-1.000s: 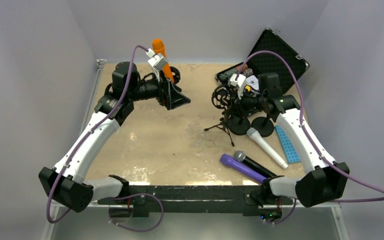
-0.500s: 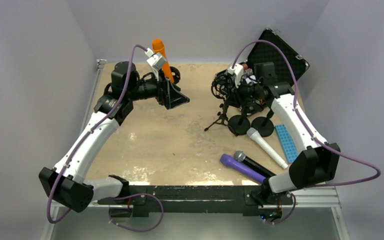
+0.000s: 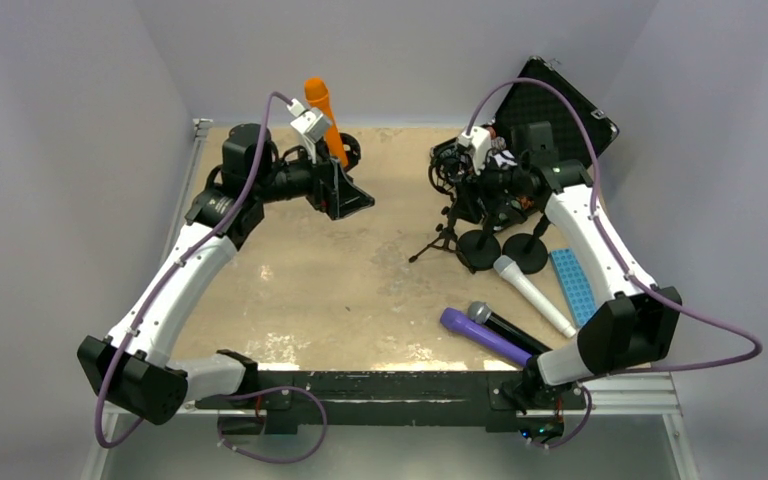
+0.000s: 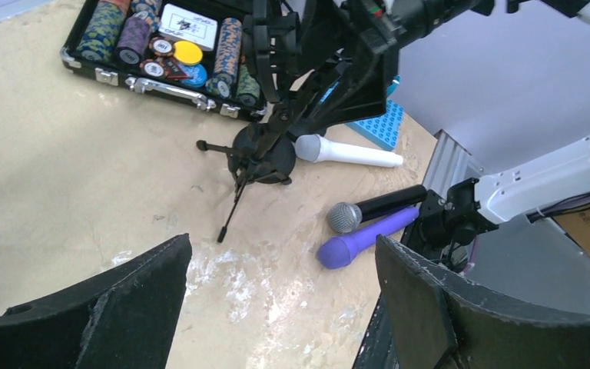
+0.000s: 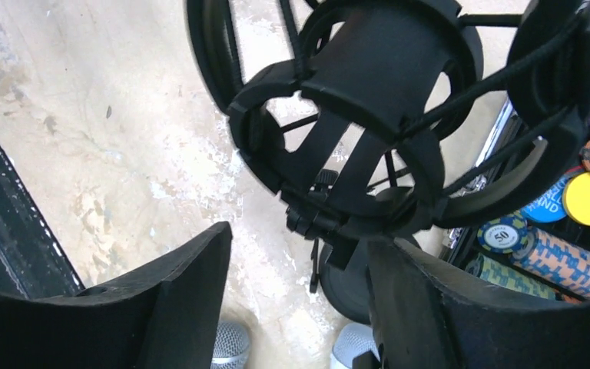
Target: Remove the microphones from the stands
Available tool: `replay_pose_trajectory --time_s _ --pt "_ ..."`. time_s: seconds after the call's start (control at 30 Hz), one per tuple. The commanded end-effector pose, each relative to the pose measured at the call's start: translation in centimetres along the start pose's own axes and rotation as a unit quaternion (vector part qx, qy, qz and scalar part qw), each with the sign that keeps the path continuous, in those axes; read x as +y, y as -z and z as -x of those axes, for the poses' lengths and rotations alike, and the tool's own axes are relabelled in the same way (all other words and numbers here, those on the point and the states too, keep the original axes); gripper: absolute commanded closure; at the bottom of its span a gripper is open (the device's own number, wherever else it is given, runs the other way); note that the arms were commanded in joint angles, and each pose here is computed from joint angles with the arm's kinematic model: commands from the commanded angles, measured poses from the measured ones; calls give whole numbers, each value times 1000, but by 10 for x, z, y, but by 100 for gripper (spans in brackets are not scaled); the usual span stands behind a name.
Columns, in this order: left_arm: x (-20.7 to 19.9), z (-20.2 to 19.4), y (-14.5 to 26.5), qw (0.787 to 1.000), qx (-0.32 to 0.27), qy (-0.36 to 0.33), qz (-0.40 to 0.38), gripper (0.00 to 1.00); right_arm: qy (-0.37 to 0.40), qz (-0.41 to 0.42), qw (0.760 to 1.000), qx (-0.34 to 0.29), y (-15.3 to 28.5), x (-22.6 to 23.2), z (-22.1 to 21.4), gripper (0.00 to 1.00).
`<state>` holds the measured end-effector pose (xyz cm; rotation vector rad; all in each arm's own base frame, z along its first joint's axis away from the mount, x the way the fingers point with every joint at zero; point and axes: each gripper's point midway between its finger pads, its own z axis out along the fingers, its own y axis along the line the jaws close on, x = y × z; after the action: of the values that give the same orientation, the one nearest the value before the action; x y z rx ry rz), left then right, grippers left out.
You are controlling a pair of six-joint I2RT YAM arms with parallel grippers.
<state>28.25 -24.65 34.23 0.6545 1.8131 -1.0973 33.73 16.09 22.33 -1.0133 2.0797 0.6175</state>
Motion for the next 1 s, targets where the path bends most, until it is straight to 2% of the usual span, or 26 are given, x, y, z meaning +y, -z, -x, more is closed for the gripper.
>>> replay_pose_trajectory --time_s 0.0,0.17,0.37,0.47,0.6,0.7,0.83,0.97 --pt "-2 31 19 998 -36 -43 28 7 20 -33 998 -47 37 7 35 30" --pt "7 84 46 989 -93 -76 84 5 23 -54 996 -73 60 10 62 20" --pt "5 155 90 973 -176 -89 118 1 29 -114 989 -88 95 4 76 18" --pt "26 172 104 960 -196 -100 174 0 40 -147 980 -125 117 3 96 17" --pt "73 172 102 949 -190 -87 237 0 65 -164 961 -214 144 8 146 15" --pt "105 159 84 952 -167 -91 241 0 74 -140 949 -271 148 13 179 10" --pt "130 151 70 947 -188 -143 219 0 81 -100 948 -291 135 12 208 10" --pt "148 136 68 959 -154 -122 207 1 114 -63 945 -301 120 17 232 10"
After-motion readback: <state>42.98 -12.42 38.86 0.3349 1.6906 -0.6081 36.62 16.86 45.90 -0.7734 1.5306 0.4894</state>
